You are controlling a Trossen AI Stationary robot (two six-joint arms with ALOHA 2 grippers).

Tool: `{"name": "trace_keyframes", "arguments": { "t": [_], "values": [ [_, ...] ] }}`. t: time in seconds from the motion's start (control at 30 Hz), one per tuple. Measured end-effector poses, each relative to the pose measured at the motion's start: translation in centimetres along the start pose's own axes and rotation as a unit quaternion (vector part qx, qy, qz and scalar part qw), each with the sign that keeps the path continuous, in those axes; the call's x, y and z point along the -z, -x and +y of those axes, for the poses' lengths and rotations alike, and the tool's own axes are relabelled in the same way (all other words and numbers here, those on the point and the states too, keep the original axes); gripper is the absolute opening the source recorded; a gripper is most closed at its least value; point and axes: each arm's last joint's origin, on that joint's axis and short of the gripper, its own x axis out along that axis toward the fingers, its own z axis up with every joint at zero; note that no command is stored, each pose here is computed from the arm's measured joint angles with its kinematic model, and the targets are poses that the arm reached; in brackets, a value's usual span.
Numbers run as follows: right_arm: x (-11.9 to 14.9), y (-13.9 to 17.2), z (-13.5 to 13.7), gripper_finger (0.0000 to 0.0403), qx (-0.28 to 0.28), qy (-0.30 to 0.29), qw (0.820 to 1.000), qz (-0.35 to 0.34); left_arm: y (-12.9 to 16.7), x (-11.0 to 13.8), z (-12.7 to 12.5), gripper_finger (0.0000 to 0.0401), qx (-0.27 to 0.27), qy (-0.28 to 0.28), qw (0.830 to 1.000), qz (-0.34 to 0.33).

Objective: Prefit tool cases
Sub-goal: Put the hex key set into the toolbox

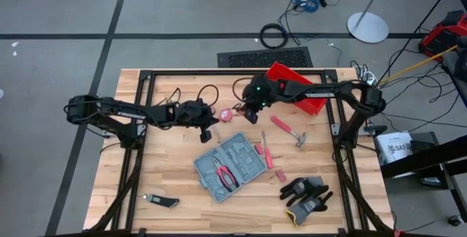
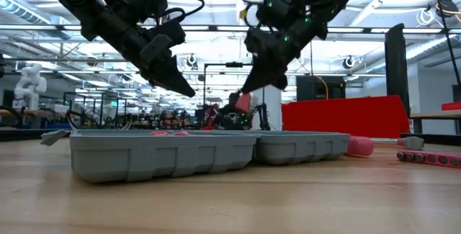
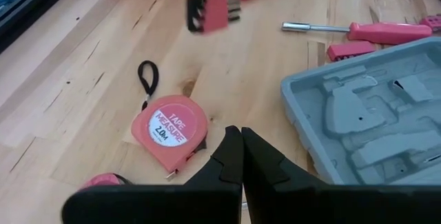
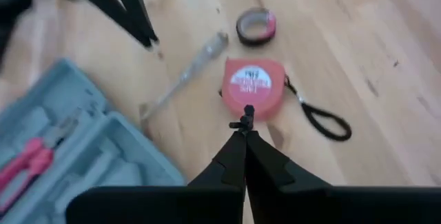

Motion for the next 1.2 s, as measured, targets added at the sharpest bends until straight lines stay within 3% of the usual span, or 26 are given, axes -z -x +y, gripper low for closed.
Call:
{"name": "trace_keyframes", "arguments": {
  "t": [0.27,0.4,0.53,0.6,0.77,1.0,1.2],
  "values": [
    [-1.1,1.8,2.4,0.0002,-0.115,-0.025,0.993,-0.025,0.1,0.0,-0.1,0.0002,-0.048,-0.005,0.999,-0.004],
    [-0.5,1.4,4.6,0.0001,-0.172,-0.05,0.984,0.003,0.9,-0.5,0.1,0.0002,-0.129,-0.001,0.991,-0.028],
    [0.0,0.9,7.1,0.0001,-0.222,-0.078,0.972,0.014,2.9,-1.7,0.4,0.0002,-0.231,0.002,0.97,-0.074],
    [0.1,0.5,8.4,0.0001,-0.24,-0.094,0.966,0.011,4.0,-2.3,0.5,0.0002,-0.255,-0.008,0.962,-0.094],
    [1.1,-1.9,12.1,0.0001,-0.274,-0.125,0.953,0.009,7.2,-3.6,0.5,0.0002,-0.256,-0.023,0.955,-0.149],
    [2.9,-6.4,14.3,0.0,-0.275,-0.187,0.943,-0.027,11.4,-4.5,0.2,0.0002,-0.247,-0.045,0.944,-0.215],
    [4.4,-8.8,15.6,0.0,-0.274,-0.219,0.935,-0.056,13.4,-3.6,-0.2,0.0002,-0.228,-0.063,0.95,-0.203]
  ]
}}
